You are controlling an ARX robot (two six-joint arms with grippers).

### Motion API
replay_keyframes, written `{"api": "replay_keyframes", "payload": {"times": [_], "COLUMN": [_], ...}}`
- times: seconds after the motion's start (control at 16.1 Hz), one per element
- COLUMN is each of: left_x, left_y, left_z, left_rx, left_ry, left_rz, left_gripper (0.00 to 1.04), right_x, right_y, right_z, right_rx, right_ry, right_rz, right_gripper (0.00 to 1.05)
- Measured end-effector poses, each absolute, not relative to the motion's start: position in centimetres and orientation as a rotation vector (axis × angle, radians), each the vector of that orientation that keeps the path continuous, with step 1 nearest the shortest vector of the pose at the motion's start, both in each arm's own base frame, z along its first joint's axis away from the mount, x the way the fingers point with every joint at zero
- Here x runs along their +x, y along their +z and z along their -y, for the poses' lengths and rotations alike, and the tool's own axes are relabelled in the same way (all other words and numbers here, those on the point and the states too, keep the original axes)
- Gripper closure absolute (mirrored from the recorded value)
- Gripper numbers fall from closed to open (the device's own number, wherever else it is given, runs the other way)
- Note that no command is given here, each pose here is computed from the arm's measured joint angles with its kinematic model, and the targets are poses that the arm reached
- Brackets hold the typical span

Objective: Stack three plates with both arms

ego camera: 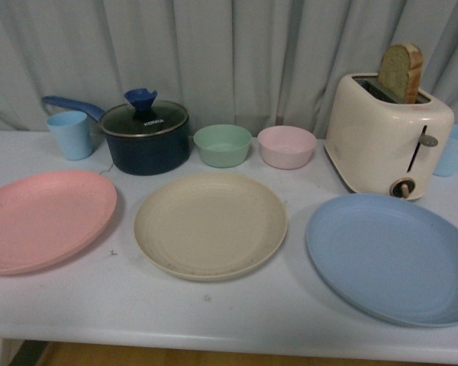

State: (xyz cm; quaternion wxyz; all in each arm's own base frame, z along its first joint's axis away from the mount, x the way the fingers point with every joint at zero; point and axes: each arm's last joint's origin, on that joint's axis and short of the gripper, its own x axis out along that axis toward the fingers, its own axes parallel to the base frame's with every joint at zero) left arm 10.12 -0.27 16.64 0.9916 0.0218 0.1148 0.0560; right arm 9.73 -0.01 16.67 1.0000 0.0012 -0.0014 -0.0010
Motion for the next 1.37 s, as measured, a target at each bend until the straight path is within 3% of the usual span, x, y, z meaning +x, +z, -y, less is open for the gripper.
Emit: {"api": "replay_keyframes", "payload": {"times": [0.37,0.87,1.37], "left_x": [17.7,28.7,34.8], "left_y": [20.3,16.9,12.5], "left_z": [-0.2,-2.6,-8.0], "left_rx": [0.019,-0.025,-0.085], "left_ry": [0.132,0.109,0.167], "left_rz": [-0.412,-0.767,-0.923], "left_gripper": [0.07,0.07,0.07], "right_x": [9.7,9.7,9.7], "right_y": [16.7,16.7,16.7], "right_z": [0.0,0.0,0.0], "right_rx": [0.002,0.002,0.002], "right_ry": [0.000,0.000,0.000], "right_rz": [0.004,0.003,0.003], "right_gripper": [0.06,0.06,0.06]}}
